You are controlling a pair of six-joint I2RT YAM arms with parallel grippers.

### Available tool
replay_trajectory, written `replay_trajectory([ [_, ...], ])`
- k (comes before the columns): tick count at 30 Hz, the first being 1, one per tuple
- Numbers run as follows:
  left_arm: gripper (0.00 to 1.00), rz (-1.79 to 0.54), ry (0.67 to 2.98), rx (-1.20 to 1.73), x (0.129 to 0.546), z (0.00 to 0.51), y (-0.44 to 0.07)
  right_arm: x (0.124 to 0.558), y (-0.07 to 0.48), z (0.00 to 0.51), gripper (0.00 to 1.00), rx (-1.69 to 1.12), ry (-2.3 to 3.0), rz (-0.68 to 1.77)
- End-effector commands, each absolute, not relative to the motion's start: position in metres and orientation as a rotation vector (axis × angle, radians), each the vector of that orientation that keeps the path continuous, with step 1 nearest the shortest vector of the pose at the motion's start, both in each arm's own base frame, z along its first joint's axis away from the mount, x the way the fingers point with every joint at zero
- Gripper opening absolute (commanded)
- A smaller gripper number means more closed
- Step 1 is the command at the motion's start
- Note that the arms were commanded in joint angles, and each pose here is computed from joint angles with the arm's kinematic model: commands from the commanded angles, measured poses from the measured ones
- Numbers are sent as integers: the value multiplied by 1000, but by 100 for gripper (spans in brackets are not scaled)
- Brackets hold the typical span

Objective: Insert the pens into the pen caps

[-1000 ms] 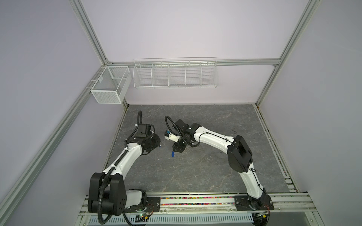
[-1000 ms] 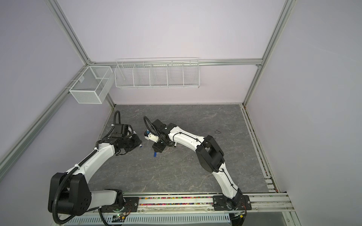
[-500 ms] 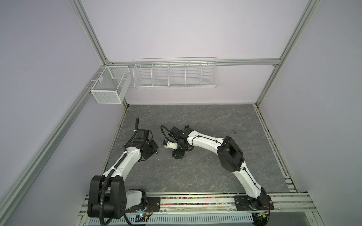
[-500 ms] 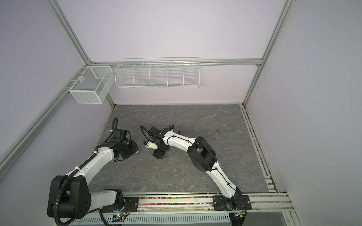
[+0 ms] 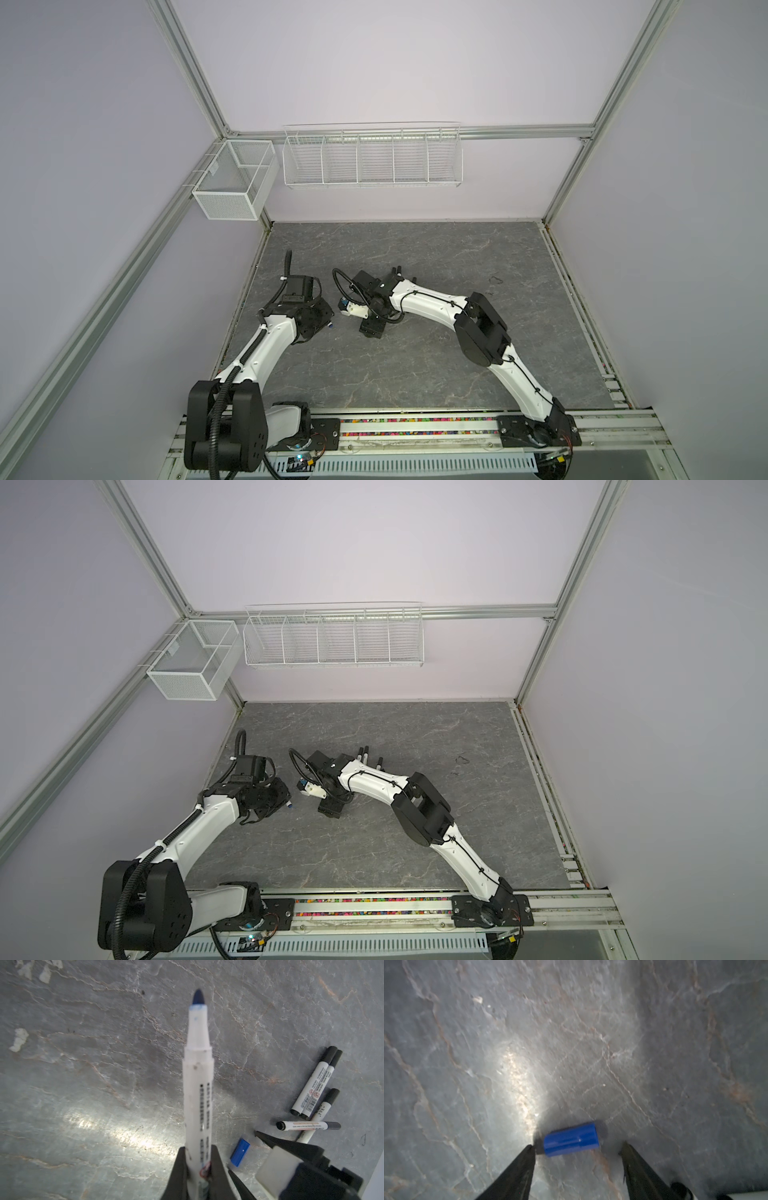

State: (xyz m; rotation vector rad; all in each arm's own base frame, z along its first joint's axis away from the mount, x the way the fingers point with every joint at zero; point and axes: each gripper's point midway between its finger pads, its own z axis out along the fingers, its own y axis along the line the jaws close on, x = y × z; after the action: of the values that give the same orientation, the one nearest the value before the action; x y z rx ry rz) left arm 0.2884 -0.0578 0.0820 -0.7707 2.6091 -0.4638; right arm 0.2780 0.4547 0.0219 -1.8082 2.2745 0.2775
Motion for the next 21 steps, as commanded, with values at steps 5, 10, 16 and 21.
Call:
replay_trajectory([
  [5, 0, -419, 2614, -755, 284, 88, -49, 276, 458, 7, 64, -1850, 2275, 261],
  [10, 0, -422, 2614, -755, 284, 88, -49, 277, 458, 5, 49, -1837, 2284, 261],
  [16, 0, -433, 2622, -759, 284, 85, -51, 278, 459, 10, 33, -1804, 2302, 298],
  [21, 0, -447, 2615, -754, 287, 86, -52, 302, 453, 41, 28, -1576, 2399, 392],
])
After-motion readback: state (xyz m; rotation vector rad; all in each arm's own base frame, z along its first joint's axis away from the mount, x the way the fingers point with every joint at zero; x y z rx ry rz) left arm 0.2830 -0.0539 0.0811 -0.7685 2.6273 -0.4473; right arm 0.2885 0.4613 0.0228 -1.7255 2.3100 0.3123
